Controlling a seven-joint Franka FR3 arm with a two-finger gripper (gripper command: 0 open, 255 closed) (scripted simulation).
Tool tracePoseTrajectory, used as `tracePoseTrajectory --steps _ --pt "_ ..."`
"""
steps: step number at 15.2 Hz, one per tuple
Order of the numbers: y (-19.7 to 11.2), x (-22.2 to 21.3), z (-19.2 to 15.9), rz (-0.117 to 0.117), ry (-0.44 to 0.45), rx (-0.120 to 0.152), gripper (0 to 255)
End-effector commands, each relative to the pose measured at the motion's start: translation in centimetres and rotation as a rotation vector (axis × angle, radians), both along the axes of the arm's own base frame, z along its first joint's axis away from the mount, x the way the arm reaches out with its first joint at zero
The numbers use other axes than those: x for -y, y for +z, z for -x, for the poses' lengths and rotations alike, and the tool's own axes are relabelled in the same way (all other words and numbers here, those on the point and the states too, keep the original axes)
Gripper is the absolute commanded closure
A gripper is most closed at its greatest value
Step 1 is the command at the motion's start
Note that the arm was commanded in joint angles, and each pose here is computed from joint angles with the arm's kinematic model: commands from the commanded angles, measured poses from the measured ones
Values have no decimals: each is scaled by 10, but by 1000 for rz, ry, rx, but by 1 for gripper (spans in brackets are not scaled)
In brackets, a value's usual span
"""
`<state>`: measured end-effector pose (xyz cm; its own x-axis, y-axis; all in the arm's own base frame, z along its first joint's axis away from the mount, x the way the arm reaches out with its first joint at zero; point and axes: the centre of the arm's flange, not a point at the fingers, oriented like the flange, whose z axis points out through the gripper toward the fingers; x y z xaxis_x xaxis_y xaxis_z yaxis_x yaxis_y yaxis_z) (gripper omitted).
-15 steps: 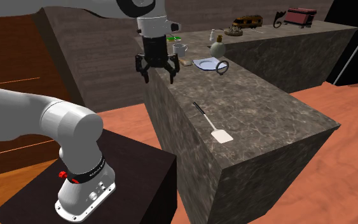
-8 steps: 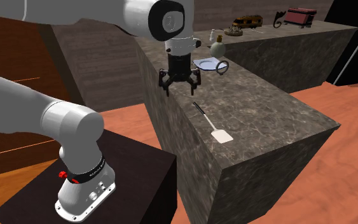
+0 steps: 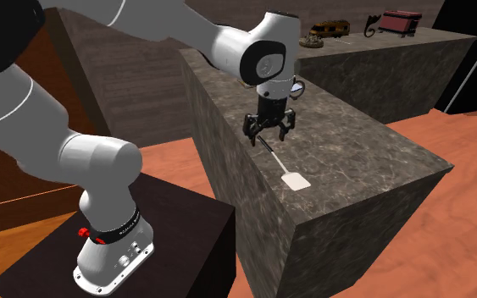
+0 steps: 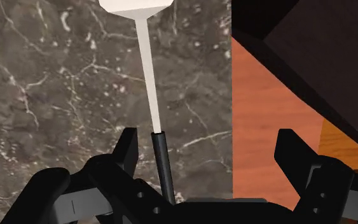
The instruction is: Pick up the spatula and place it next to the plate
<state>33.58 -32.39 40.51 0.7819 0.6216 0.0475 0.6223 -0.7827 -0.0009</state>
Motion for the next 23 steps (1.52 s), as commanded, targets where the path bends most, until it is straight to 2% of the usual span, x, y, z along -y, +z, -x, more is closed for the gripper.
tracePoseTrajectory --steps 1,3,10,18,19,23 --pt "-14 21 -12 -4 58 9 0" --pt "-27 37 -23 -12 101 14 0" --pt "-64 35 -25 -12 101 14 0" --pt "-67 35 -25 -12 101 14 0" --pt "-67 35 -25 -12 101 14 255" --pt "-67 35 -25 -12 101 14 255"
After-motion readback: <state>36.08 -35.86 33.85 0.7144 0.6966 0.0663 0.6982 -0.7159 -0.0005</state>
